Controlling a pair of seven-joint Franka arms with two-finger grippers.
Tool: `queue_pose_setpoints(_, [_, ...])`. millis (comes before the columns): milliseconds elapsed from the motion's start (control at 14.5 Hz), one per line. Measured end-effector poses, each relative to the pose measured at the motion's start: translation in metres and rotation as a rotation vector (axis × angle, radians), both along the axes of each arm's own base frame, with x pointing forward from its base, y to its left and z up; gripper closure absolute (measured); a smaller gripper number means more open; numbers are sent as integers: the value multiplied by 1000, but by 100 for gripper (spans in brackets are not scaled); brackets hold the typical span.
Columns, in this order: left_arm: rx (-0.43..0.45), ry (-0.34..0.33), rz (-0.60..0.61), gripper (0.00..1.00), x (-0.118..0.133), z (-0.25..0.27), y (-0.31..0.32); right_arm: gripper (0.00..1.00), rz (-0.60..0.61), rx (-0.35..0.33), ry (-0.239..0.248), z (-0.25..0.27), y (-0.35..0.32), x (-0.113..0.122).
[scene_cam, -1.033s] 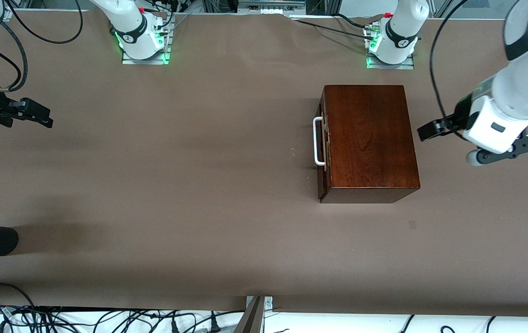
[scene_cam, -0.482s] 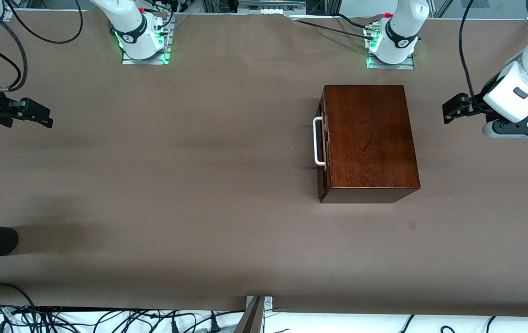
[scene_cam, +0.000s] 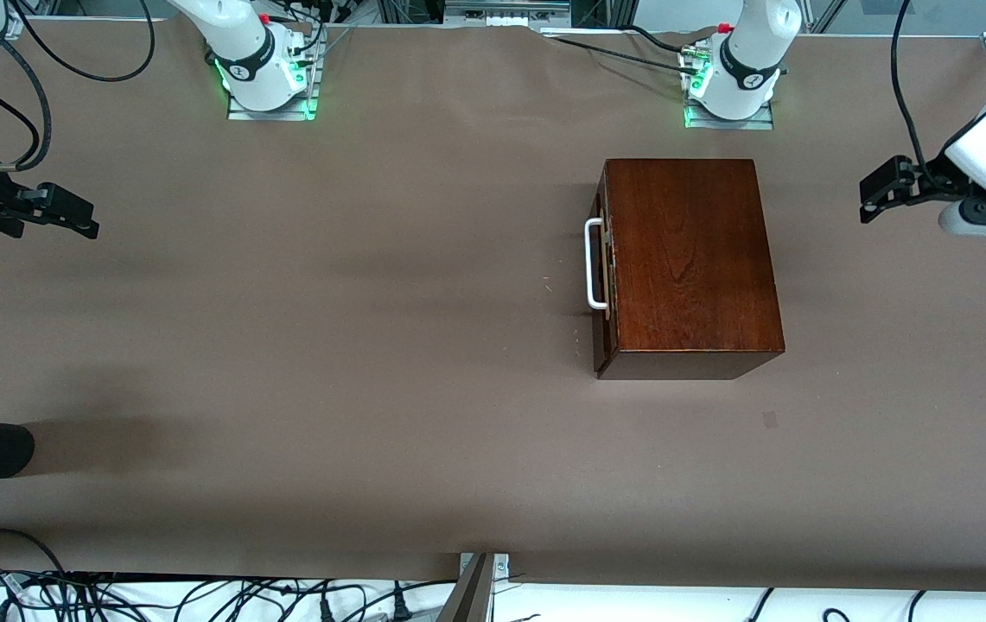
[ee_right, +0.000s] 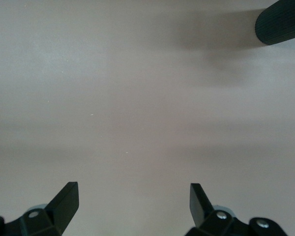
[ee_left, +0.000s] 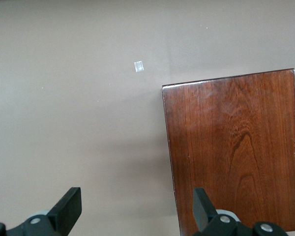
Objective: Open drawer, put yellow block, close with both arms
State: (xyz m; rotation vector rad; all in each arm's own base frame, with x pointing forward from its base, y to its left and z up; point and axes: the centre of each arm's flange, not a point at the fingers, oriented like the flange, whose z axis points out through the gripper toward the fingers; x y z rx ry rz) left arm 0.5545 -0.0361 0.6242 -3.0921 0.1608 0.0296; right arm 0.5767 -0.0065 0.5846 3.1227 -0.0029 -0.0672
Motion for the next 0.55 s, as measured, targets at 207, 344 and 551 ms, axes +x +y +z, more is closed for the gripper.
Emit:
queue_pose_setpoints(207, [-2, -7, -1, 0, -5, 5, 0, 0, 0, 0, 0, 0, 0, 0])
queue_pose_setpoints(344, [-1, -2, -1, 0, -5, 3, 0, 0, 0, 0, 0, 0, 0, 0])
queue_pose_setpoints(551, [-1, 1, 4, 0, -5, 1, 3, 0, 0, 0, 0, 0, 0, 0])
